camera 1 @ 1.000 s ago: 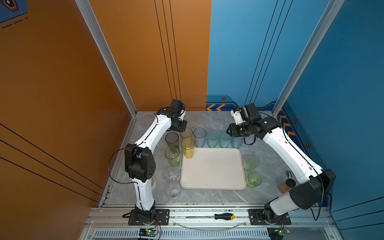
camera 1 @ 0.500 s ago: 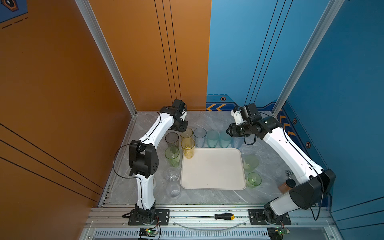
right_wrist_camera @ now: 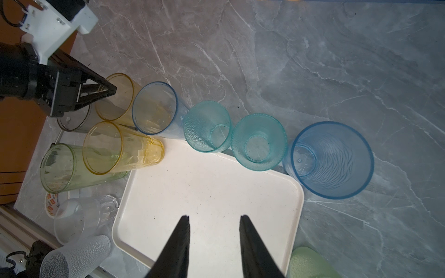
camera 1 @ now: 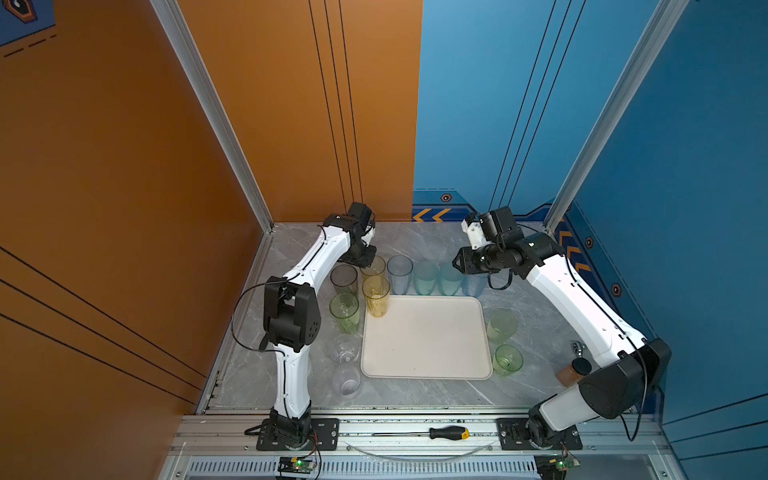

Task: Place the glasses into the tray
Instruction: 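Lower the left gripper into the far yellow glass and close it, then lift the yellow glass with the left gripper toward the far wall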

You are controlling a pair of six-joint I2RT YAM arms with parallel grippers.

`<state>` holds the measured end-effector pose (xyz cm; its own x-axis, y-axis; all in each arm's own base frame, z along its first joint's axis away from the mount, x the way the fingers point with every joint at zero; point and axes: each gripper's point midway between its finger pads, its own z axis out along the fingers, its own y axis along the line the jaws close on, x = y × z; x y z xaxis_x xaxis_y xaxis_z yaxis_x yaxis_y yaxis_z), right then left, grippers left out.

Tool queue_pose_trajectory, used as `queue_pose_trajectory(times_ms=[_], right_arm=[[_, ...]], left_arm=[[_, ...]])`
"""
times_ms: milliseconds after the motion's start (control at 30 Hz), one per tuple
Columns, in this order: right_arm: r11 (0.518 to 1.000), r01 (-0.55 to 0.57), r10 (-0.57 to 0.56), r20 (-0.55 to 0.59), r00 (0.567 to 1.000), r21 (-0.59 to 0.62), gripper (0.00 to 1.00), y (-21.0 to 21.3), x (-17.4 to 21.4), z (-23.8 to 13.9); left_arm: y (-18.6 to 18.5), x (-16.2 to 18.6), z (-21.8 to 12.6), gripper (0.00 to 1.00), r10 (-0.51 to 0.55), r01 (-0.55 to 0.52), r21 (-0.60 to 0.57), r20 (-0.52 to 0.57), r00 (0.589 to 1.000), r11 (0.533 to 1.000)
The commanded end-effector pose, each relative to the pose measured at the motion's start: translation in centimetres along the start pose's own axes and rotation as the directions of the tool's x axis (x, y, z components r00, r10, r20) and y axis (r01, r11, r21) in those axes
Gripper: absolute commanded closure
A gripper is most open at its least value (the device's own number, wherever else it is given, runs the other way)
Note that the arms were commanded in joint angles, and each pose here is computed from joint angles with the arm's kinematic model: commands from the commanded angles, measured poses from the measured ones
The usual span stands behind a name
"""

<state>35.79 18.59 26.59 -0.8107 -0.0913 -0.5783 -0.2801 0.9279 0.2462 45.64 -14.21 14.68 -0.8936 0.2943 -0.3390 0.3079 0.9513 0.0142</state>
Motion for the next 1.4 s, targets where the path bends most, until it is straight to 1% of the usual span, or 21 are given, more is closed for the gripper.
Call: queue_pose_trajectory(times_ms=[0,167,500,567,833,967,1067,1200,1367], right_arm=[[1.000,-0.012,0.012,0.018,1.000,-0.008,0.66,-0.1,-0.2,-0.4],[1.000,-0.014,0.014,0.013,1.000,-0.007,0.66,-0.1,-0.2,-0.2],[1.000,-0.015,0.015,0.005,1.000,-0.007,0.66,-0.1,-0.2,0.2],[1.000,-0.016,0.016,0.006,1.000,-0.007,0.66,-0.1,-0.2,0.2],[1.000,-0.016,0.016,0.008,1.000,-0.013,0.66,0.2,-0.3,0.3],[1.000,-0.011,0.011,0.009,1.000,-0.018,0.66,0.4,-0.2,0.2],[1.000,-0.007,0.007,0.011,1.000,-0.020,0.66,0.6,-0.2,0.1],[1.000,-0.002,0.002,0.016,1.000,-0.022,0.66,0.8,-0.1,-0.2],[1.000,0.005,-0.004,0.031,1.000,-0.026,0.66,1.1,-0.1,-0.7]], left_arm=[[0.6,-0.5,-0.2,0.77,0.010,-0.010,-0.018,-0.001,1.000,1.000],[0.7,-0.5,0.2,0.84,0.010,-0.010,-0.018,-0.010,1.000,1.000],[1.2,-0.3,0.6,0.90,0.007,-0.007,-0.021,-0.022,1.000,1.000],[1.4,-0.3,0.5,0.92,0.005,-0.005,-0.025,-0.019,1.000,1.000],[1.8,-1.5,-1.4,0.94,-0.005,0.006,-0.036,0.036,0.999,0.999],[2.4,-2.3,-3.0,0.95,-0.015,0.019,-0.054,0.079,0.997,0.998],[3.1,-3.2,-5.0,0.96,-0.029,0.039,-0.077,0.132,0.991,0.996],[3.4,-4.6,-8.6,0.96,-0.026,0.047,-0.092,0.224,0.974,0.995],[3.0,-5.7,-14.8,0.96,0.016,0.035,-0.138,0.354,0.935,0.990]])
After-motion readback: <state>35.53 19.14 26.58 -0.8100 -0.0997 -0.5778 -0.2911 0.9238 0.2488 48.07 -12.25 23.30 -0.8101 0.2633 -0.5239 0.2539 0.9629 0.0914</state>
